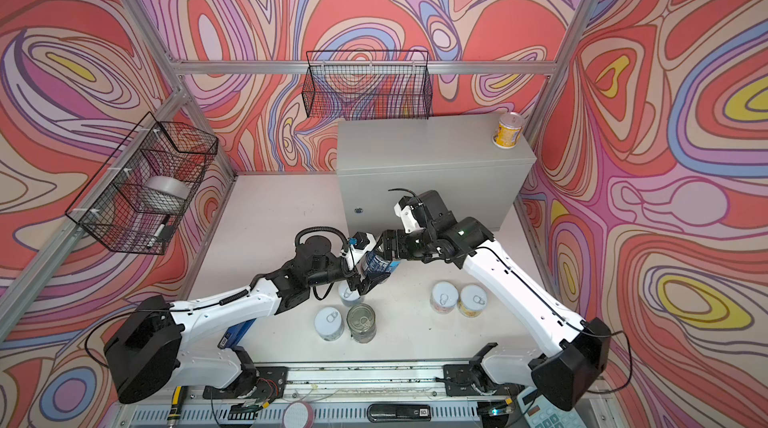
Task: Place and organize the canned foods onto the counter
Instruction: 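Open the right gripper to release the dark blue can to the left gripper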
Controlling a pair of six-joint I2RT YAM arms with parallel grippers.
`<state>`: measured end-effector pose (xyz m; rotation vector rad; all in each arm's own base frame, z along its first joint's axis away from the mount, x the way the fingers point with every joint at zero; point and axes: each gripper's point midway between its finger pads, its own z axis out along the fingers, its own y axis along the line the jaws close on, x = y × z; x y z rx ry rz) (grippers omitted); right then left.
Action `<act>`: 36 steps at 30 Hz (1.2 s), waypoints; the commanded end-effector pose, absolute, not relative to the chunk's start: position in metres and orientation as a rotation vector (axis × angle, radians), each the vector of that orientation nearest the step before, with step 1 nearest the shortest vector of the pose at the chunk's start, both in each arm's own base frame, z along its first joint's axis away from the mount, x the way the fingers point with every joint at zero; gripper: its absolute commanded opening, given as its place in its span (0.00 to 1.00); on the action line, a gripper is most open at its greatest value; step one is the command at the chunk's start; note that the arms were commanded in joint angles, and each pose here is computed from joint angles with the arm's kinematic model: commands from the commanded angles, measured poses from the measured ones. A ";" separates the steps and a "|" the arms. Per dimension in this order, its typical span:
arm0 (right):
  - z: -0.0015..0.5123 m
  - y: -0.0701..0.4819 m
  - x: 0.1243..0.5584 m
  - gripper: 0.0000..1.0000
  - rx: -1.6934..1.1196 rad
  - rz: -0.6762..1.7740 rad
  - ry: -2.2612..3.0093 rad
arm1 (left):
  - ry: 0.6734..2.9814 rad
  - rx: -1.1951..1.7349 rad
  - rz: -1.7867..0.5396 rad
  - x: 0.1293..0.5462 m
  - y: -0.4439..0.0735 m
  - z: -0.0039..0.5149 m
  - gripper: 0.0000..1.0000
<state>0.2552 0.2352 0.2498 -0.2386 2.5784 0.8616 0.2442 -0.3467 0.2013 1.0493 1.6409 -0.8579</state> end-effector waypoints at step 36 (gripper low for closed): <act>0.296 0.238 0.270 0.32 -0.287 0.890 2.357 | 1.523 1.079 -0.862 0.239 -0.351 0.235 0.43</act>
